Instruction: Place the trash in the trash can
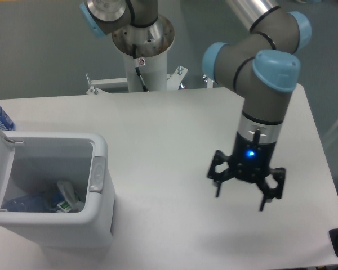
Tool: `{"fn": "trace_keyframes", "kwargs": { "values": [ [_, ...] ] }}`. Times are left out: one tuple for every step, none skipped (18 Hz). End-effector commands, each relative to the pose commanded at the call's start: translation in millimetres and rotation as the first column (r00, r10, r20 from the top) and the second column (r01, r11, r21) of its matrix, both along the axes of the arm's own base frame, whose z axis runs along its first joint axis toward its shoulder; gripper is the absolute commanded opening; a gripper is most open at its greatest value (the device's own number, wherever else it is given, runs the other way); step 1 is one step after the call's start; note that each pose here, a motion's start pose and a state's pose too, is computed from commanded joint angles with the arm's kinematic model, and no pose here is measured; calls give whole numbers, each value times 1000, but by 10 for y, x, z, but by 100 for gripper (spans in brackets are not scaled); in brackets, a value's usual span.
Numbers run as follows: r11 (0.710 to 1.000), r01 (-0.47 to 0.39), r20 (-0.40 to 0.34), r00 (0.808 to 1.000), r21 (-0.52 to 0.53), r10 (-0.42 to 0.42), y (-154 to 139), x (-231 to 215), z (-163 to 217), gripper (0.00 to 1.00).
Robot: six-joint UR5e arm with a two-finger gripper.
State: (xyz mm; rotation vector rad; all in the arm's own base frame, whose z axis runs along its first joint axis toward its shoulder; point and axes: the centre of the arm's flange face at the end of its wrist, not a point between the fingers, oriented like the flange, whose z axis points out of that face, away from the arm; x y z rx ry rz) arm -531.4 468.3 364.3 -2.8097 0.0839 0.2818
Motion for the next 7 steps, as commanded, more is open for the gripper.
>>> {"fn": "trace_keyframes", "kwargs": {
  "values": [
    [998, 5, -21, 1000, -58, -6, -58, -29, -46, 100],
    [993, 4, -40, 999, -114, -9, -129, -57, -90, 100],
    [988, 9, -49, 999, -157, -17, -190, -110, -158, 100],
    [983, 20, -45, 999, -185, -29, -284, -190, -268, 100],
    [979, 41, -42, 998, -198, -50, -335, -216, -331, 100],
    [975, 64, -46, 996, -213, -75, -344, -218, -336, 100],
    [972, 77, -47, 995, -220, -90, -349, -217, -343, 100]
  ]
}}
